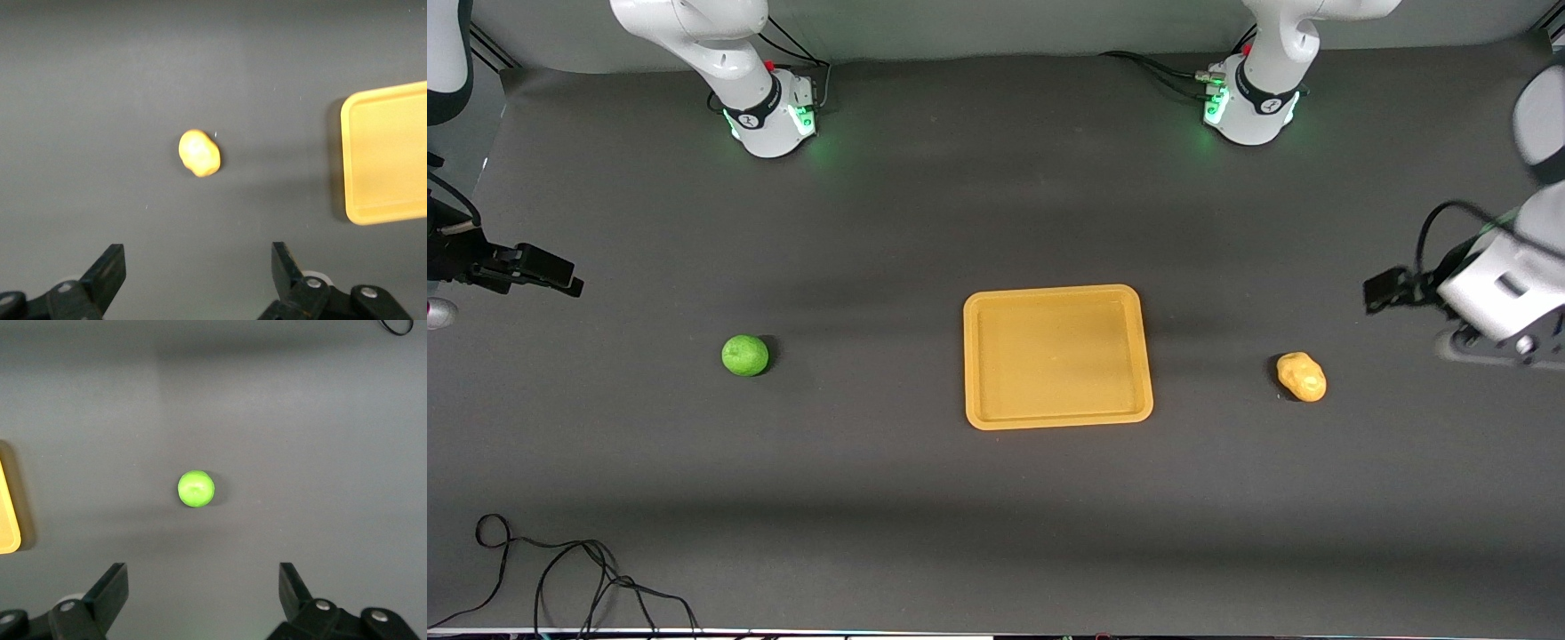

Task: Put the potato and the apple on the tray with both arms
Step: 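Lower the left gripper onto the yellow potato and close it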

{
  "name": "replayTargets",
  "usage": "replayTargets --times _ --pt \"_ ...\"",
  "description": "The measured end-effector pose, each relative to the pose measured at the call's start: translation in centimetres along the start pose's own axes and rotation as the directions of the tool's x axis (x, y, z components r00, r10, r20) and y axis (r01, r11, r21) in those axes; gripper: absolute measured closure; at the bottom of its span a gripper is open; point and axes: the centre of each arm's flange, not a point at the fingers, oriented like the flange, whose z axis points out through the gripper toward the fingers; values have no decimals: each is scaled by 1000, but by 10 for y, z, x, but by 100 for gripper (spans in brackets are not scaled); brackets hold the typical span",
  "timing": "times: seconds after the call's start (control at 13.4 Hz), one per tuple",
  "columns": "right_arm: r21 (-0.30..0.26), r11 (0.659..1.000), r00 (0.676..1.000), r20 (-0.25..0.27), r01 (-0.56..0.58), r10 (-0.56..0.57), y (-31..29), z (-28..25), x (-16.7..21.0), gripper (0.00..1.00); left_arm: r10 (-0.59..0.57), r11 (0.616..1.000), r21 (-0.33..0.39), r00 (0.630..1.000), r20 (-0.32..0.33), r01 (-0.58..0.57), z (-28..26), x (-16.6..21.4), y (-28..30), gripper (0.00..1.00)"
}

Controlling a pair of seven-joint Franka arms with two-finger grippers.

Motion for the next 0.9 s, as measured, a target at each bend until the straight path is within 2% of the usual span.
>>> replayTargets --times 0.3,0.52,0.75,0.9 --pt "0 1000 1000 5 0 0 0 2 1 0 13 1000 12 1000 22 -13 70 35 3 3" --pt "0 1000 1000 7 0 0 0 3 1 0 61 998 20 998 -4 -61 135 58 0 3" --pt "0 1000 1000 9 -1 1 0 4 1 0 131 991 2 991 -16 -131 210 68 -13 3" --pt "-1 1000 1000 10 -1 1 0 5 1 0 136 990 -15 991 -17 -137 248 72 -24 3"
